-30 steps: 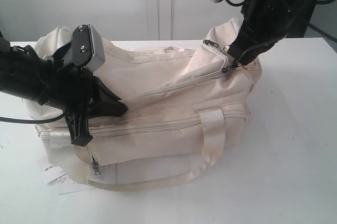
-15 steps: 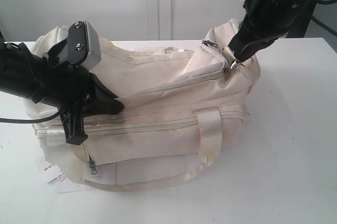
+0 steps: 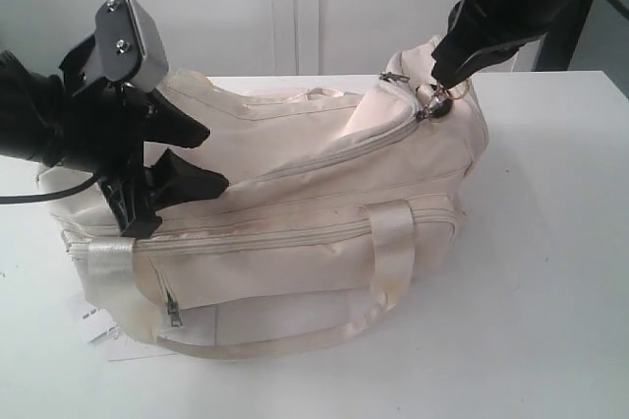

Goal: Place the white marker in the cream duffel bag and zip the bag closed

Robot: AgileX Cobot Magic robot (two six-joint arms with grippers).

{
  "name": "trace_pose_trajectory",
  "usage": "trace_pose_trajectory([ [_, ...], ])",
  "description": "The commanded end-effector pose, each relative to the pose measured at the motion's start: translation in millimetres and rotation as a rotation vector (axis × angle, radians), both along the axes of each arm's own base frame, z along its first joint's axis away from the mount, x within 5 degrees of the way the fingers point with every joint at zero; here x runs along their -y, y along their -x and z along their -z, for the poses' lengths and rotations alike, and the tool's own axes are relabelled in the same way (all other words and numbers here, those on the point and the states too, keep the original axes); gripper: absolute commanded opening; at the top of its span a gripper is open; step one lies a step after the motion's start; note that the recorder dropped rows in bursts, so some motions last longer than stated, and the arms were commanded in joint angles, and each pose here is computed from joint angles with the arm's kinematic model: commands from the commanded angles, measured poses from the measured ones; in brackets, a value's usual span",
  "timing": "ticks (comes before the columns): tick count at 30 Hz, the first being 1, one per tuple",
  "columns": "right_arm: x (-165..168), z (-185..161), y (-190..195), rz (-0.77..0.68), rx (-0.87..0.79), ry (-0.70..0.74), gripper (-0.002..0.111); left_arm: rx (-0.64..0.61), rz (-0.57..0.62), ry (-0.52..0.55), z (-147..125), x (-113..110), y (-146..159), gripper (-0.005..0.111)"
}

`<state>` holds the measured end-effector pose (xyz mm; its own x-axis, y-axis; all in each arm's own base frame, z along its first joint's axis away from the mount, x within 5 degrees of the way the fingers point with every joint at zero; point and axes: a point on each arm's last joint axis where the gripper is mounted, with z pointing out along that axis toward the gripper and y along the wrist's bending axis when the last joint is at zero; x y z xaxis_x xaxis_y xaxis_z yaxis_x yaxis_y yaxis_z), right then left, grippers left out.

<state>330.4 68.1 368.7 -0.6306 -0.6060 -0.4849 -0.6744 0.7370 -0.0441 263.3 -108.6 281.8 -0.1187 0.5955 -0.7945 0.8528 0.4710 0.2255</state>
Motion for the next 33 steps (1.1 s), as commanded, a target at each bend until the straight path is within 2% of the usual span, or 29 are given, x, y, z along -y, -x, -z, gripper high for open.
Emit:
trace_pose_trajectory([
  [1, 0, -13, 10, -0.007, 0.036, -0.045, 0.000, -0.030, 0.071, 0.138, -10, 9, 9, 0.066],
  [6, -6, -22, 17, -0.021, 0.052, -0.099, 0.000, 0.026, 0.158, 0.266, -22, 17, 13, 0.066],
  [11, -17, -18, 25, -0.055, 0.030, -0.106, 0.000, 0.062, 0.206, 0.321, -26, 29, 16, 0.066],
  [15, -20, -6, 27, -0.082, -0.005, -0.091, 0.000, 0.079, 0.239, 0.311, -18, 48, 16, 0.066],
  [17, -20, -5, 27, -0.082, -0.007, -0.089, 0.000, 0.085, 0.185, 0.285, -11, 60, 12, 0.066],
  [20, -14, -2, 25, -0.097, 0.009, -0.004, 0.000, 0.150, 0.196, 0.320, -9, 79, 12, 0.066],
  [23, -7, 0, 22, -0.077, 0.030, 0.085, 0.000, 0.143, 0.167, 0.302, -7, 93, 5, 0.065],
  [33, -8, 7, 8, -0.058, 0.081, 0.089, 0.000, 0.119, 0.193, 0.317, 2, 122, -30, 0.065],
])
